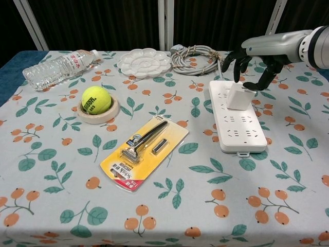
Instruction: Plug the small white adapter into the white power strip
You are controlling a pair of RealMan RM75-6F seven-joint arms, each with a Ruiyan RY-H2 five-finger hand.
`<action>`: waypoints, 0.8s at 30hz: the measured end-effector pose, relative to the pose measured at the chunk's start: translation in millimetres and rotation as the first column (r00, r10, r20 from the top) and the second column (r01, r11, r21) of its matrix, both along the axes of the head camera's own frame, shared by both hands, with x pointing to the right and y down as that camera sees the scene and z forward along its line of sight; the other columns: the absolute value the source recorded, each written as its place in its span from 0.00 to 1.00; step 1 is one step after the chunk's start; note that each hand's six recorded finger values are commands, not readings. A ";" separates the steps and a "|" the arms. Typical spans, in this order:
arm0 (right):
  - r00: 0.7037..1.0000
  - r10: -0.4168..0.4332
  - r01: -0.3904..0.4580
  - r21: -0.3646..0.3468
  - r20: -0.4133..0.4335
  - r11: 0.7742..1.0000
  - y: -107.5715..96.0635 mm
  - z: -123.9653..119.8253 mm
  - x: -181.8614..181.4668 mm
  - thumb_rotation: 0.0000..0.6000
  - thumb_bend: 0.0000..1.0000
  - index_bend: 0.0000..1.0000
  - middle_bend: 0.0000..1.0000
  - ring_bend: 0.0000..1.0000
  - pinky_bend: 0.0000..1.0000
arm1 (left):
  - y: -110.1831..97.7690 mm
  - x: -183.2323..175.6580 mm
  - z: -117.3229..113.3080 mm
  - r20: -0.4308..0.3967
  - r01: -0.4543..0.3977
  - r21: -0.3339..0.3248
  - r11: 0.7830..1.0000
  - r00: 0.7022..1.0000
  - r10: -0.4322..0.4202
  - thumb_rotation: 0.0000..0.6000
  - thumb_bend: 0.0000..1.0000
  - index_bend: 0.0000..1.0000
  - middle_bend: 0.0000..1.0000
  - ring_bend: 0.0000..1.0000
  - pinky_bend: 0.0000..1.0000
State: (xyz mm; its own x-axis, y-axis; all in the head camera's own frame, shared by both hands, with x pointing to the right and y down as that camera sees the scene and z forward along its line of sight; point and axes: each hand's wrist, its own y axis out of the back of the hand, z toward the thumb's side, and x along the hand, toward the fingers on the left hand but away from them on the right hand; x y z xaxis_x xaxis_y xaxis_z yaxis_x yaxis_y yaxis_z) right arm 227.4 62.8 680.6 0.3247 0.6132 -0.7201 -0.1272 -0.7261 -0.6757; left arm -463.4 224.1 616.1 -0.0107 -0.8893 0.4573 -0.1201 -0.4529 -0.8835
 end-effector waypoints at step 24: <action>0.335 0.699 -0.422 -0.562 0.632 0.711 0.8 -21.3 -4.7 1.00 0.64 1.00 0.97 1.00 1.00 | -1.1 7.7 -6.0 0.005 -0.009 0.010 1.000 1.000 0.009 1.00 0.13 0.01 0.00 0.00 0.00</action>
